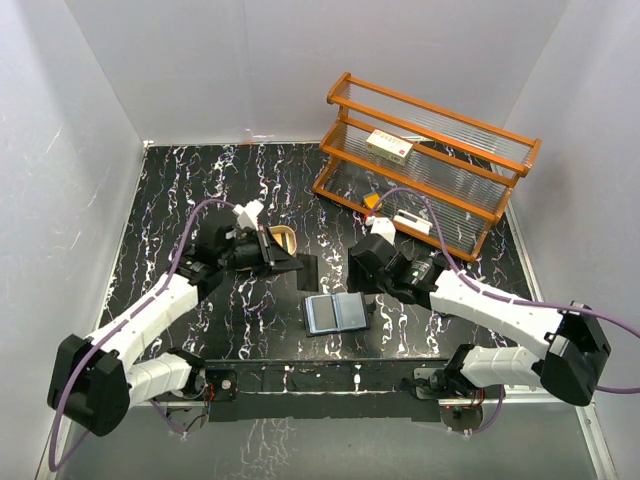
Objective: Put the credit cards into the card holder
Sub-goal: Insert the credit card into the card holder.
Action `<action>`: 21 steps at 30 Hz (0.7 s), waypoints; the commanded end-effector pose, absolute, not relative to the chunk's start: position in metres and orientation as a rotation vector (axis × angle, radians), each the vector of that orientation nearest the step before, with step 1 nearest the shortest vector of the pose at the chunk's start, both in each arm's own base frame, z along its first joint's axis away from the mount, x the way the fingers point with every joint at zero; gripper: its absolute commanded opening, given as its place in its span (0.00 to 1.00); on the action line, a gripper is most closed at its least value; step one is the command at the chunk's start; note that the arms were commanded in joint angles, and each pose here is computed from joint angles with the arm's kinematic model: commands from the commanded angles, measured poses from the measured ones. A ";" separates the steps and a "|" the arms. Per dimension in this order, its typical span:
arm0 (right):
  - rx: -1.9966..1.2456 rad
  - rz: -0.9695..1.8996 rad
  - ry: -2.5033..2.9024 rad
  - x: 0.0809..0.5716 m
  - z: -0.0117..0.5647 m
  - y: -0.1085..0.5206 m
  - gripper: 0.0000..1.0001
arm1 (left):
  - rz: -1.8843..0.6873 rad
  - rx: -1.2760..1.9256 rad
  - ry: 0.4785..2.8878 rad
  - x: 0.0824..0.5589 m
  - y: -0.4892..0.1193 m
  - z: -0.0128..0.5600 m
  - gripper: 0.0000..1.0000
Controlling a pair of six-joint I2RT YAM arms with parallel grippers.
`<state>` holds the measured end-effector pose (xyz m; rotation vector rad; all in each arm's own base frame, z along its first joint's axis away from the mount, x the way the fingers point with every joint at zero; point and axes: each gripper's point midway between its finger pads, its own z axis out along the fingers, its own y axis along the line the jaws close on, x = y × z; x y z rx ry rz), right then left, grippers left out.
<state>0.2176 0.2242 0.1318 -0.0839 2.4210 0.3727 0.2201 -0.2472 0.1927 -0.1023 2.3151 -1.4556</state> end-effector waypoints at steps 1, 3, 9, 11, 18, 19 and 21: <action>-0.091 0.282 2.459 0.213 0.105 0.207 0.51 | -1.381 -0.132 2.408 0.209 -0.265 0.160 0.00; -0.093 0.275 2.480 0.211 0.094 0.204 0.51 | -1.362 -0.113 2.434 0.203 -0.274 0.150 0.00; -0.096 0.286 2.521 0.211 0.068 0.198 0.50 | -1.268 -0.076 2.524 0.191 -0.288 0.118 0.00; -0.115 0.324 2.540 0.210 0.061 0.201 0.50 | -1.200 -0.043 2.569 0.187 -0.290 0.107 0.00; -0.141 0.316 2.577 0.206 0.039 0.201 0.44 | -1.136 -0.023 2.609 0.184 -0.292 0.089 0.00; -0.150 0.327 2.588 0.204 0.036 0.203 0.42 | -1.108 -0.020 2.621 0.185 -0.290 0.086 0.00; -0.165 0.357 2.605 0.200 0.031 0.207 0.39 | -1.073 -0.010 2.640 0.185 -0.287 0.082 0.00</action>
